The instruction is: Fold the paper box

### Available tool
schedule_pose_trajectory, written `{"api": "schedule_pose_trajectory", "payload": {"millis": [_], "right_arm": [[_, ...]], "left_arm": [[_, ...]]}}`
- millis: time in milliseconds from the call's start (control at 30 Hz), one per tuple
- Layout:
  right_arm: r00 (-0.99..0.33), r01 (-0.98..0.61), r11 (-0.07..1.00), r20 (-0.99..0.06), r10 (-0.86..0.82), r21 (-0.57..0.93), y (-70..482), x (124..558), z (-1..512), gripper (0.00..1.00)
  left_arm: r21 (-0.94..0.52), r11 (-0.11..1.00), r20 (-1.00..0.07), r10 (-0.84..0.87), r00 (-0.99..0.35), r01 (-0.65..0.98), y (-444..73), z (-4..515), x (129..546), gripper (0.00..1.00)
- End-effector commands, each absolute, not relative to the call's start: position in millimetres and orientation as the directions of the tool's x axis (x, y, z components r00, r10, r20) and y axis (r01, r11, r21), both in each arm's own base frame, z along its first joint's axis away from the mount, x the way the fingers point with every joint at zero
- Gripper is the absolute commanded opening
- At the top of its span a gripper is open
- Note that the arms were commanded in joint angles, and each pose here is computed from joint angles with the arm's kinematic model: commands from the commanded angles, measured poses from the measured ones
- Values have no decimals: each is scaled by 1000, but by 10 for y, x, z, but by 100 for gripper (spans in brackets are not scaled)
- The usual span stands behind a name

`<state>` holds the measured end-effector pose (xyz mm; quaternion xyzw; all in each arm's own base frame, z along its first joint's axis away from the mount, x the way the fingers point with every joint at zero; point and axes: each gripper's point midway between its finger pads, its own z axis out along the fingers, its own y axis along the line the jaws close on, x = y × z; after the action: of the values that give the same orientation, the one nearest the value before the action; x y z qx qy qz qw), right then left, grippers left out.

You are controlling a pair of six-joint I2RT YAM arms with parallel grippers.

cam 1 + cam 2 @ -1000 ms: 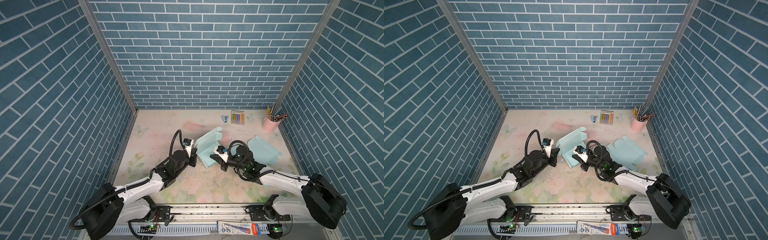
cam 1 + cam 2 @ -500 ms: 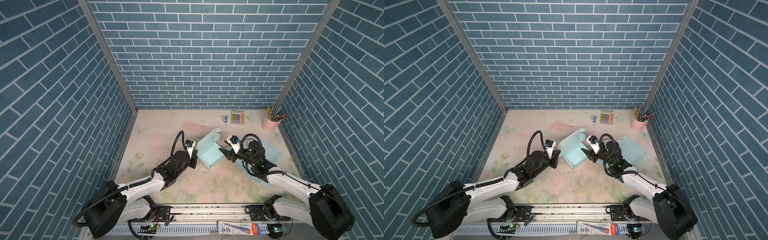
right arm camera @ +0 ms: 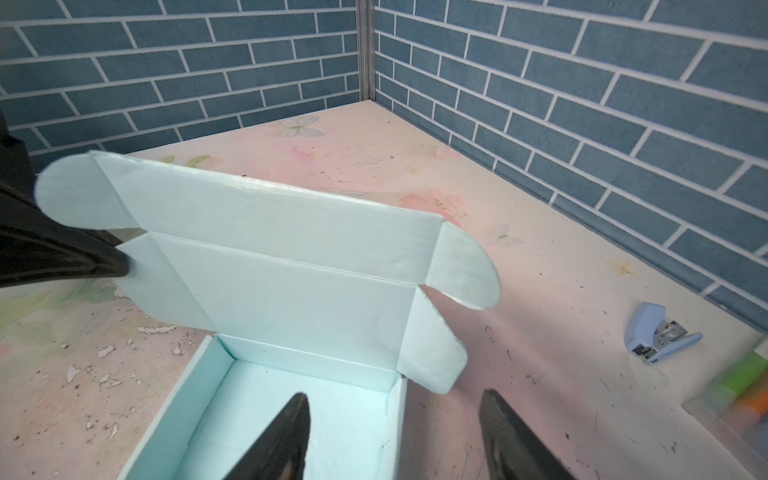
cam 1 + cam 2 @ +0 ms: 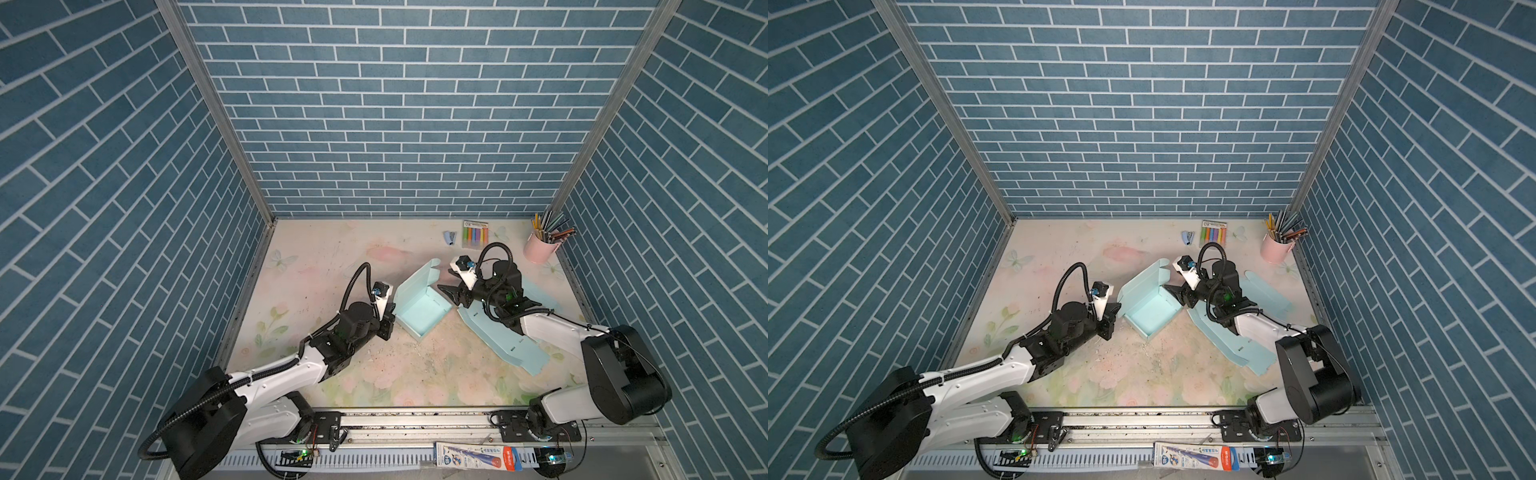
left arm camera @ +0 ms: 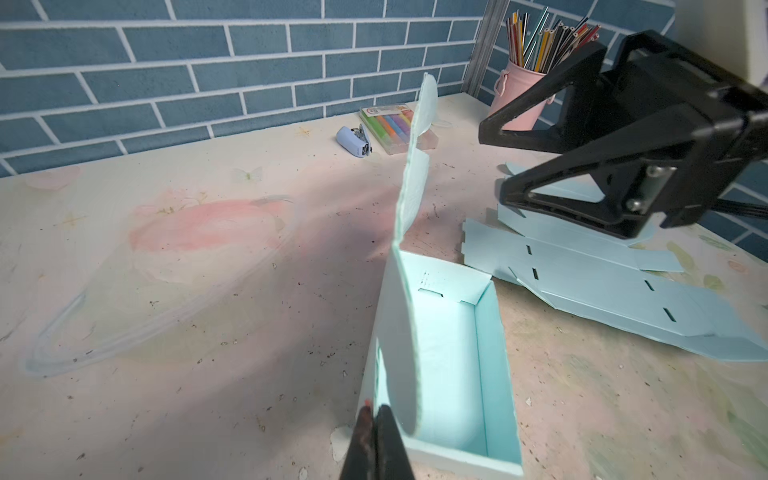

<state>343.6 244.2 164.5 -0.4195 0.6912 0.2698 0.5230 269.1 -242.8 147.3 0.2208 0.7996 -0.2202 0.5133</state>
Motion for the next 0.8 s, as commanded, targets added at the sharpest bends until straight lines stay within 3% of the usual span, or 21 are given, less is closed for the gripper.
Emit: {"api": "schedule_pose_trajectory", "payload": {"millis": [0, 200, 367, 767], "right_arm": [[-34, -900, 421, -942, -333, -117, 2493, 3552, 1630, 66], [-19, -954, 289, -950, -312, -76, 2584, 3657, 1569, 65], [-34, -965, 255, -944, -329, -54, 2643, 3724, 1494, 63], [5, -973, 213, -936, -353, -85, 2776, 3619, 1475, 41]], "left_arm": [[-105, 790, -927, 142, -346, 604, -2455, 1564, 2676, 2], [-100, 786, -927, 149, -344, 610, -2456, 1564, 2678, 2], [-95, 788, -922, 160, -352, 608, -2441, 1522, 2700, 2], [-83, 788, -924, 168, -343, 610, -2449, 1541, 2729, 2]]}}
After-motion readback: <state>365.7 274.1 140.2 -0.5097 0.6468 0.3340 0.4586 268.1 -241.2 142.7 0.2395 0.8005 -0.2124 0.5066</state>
